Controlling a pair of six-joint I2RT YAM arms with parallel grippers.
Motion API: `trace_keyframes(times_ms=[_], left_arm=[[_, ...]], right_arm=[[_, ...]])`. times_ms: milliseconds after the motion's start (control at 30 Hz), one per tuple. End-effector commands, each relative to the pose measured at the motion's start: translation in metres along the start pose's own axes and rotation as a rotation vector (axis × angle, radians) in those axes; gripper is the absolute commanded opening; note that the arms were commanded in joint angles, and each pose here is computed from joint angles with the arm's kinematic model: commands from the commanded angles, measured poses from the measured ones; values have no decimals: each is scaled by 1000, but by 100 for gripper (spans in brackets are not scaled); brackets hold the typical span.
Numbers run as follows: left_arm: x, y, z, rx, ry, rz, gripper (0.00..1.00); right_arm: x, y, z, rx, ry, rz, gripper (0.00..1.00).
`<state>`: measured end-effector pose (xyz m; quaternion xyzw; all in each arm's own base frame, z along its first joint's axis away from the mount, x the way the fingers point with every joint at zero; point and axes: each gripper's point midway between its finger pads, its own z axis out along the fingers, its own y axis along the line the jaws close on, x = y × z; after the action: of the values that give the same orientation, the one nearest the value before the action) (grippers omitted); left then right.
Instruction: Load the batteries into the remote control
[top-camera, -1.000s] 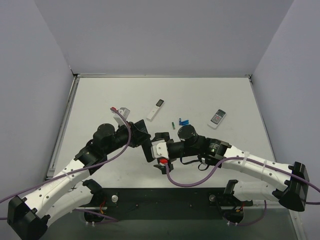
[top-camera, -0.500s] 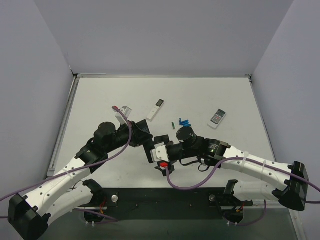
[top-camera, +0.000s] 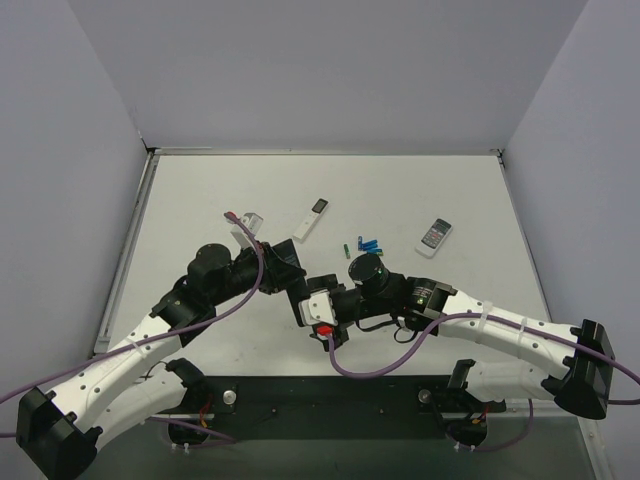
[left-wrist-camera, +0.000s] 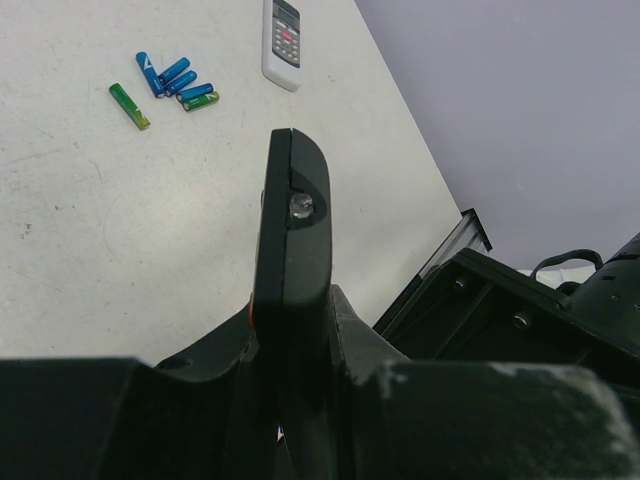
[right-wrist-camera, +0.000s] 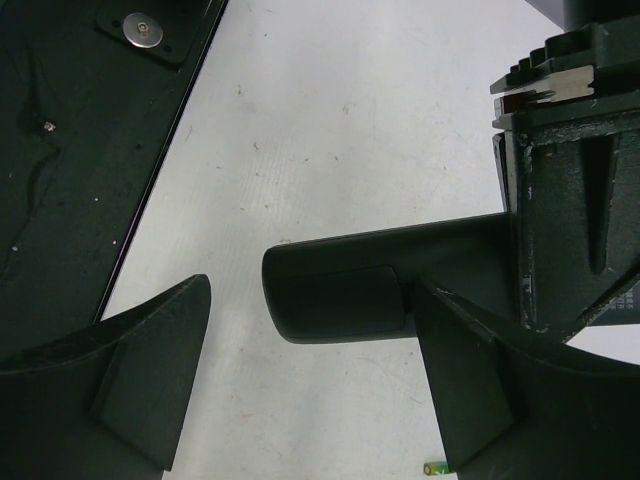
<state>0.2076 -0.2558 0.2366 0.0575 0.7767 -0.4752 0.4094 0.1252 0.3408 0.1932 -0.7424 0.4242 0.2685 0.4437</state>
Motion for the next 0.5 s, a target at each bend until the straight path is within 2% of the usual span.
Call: trace_keyframes(times_ms=[0, 233, 467], left_arm=[[-34, -41, -7, 133, -94, 18, 0], [-37, -47, -10, 169, -94, 34, 0], [-40, -56, -15, 213, -93, 92, 0]], right_arm=[[-6, 3, 3, -37, -15, -12, 75], [11, 10, 7, -75, 56, -6, 69], [27, 21, 13, -136, 114, 17, 48]])
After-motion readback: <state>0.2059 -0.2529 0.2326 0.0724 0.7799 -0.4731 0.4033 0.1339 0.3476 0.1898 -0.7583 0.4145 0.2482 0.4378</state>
